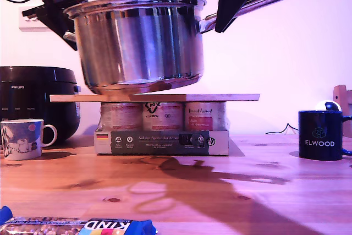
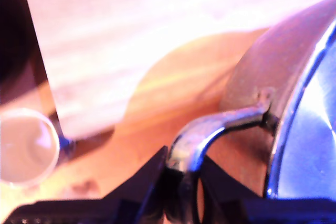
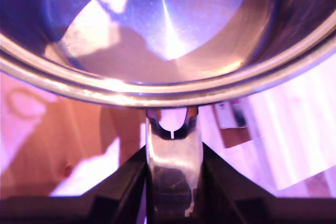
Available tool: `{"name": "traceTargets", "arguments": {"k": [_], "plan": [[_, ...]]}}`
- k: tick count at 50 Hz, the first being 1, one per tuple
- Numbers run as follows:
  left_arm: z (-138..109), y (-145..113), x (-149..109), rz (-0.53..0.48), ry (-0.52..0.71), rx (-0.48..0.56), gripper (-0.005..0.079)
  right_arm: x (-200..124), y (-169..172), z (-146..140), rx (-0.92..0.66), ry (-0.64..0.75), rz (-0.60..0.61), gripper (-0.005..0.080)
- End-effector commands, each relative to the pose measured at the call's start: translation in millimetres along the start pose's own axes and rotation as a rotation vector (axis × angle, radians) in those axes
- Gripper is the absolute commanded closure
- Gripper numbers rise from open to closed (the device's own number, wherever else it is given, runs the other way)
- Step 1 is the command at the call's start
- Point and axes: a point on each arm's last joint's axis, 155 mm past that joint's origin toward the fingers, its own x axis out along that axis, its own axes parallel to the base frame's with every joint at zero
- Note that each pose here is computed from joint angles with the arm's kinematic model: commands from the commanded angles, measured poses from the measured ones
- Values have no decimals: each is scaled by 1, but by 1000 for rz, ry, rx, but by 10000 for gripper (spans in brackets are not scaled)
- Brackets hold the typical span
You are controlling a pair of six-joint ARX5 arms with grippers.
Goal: Pick up the large pot with both hands and place it on the shelf behind you
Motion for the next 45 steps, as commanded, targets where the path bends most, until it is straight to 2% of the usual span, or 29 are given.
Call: {"name": "traceTargets", "arguments": {"k": [1,14,25,36,45], "plan": [[19,-17,-18,-22,-82,46,766,-37,-32,42,25,-163,-128,765],[43,-16,-21,-16,-179,62,766,-38,-39,41,40,-156,-157,765],[58,-15,-24,-10,-239,70,766,-41,-48,52,43,-200,-194,765],[82,-15,-30,-7,-335,63,766,-44,-71,63,55,-262,-265,765],[103,-14,-39,-1,-426,76,766,-39,-91,61,119,-282,-304,765]]}}
